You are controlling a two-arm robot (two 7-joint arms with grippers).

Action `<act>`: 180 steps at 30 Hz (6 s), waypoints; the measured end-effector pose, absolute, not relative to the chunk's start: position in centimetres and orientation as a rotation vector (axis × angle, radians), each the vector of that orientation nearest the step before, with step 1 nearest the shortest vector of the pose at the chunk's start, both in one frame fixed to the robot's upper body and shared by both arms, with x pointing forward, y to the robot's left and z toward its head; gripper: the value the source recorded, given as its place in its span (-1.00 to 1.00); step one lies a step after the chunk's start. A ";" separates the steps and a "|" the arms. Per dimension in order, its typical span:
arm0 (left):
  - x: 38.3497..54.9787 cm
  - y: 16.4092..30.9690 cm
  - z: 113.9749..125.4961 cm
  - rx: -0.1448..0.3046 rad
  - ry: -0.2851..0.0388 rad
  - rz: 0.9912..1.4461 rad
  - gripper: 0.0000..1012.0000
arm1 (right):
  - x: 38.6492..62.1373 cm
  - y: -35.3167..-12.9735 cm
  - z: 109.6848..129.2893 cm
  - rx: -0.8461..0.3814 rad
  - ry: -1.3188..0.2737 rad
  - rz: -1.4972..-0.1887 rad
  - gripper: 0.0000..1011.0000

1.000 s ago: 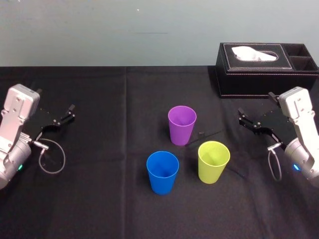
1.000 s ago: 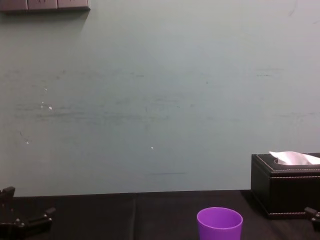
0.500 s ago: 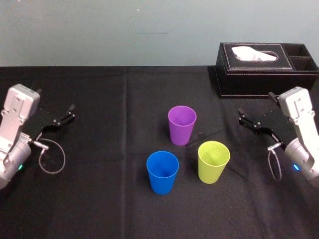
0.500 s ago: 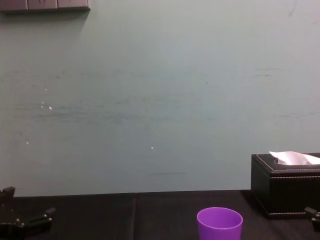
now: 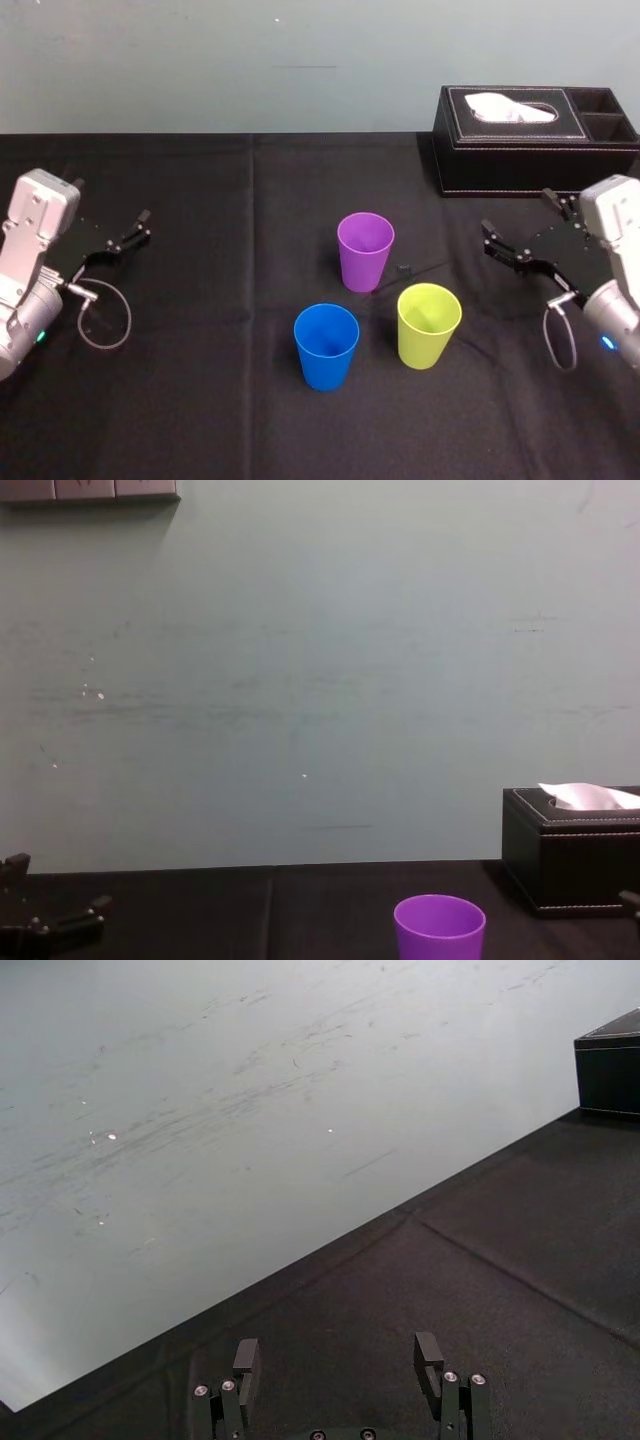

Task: Stack the three plastic cups sequentially using one hand.

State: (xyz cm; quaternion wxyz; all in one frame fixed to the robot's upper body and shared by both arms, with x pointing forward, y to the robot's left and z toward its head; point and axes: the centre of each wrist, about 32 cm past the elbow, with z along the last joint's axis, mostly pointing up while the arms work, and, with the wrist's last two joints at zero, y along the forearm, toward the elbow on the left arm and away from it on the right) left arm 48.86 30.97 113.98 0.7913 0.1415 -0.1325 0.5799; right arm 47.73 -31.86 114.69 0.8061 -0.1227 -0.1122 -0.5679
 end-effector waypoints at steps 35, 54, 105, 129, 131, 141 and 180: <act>48.9 31.0 114.0 0.305 -0.285 1.248 1.00 | 41.2 -39.0 116.1 -0.155 -0.089 -0.753 0.99; 48.9 31.0 114.0 0.305 -0.285 1.248 1.00 | 41.5 -38.0 113.8 -0.193 -0.031 -0.619 0.99; 48.9 31.0 114.0 0.304 -0.285 1.248 1.00 | 46.7 -33.0 113.4 -0.229 -0.028 -0.565 0.99; 48.9 31.0 114.0 0.305 -0.285 1.248 1.00 | 46.6 -33.1 113.5 -0.226 -0.035 -0.566 0.45; 48.9 31.0 114.0 0.305 -0.285 1.248 1.00 | 46.6 -33.1 113.5 -0.226 -0.035 -0.566 0.45; 48.9 31.0 114.0 0.305 -0.285 1.248 1.00 | 46.6 -33.1 113.5 -0.225 -0.036 -0.566 0.45; 48.9 31.0 114.0 0.305 -0.285 1.248 1.00 | 47.3 -31.3 125.0 -0.217 -0.109 -0.614 0.45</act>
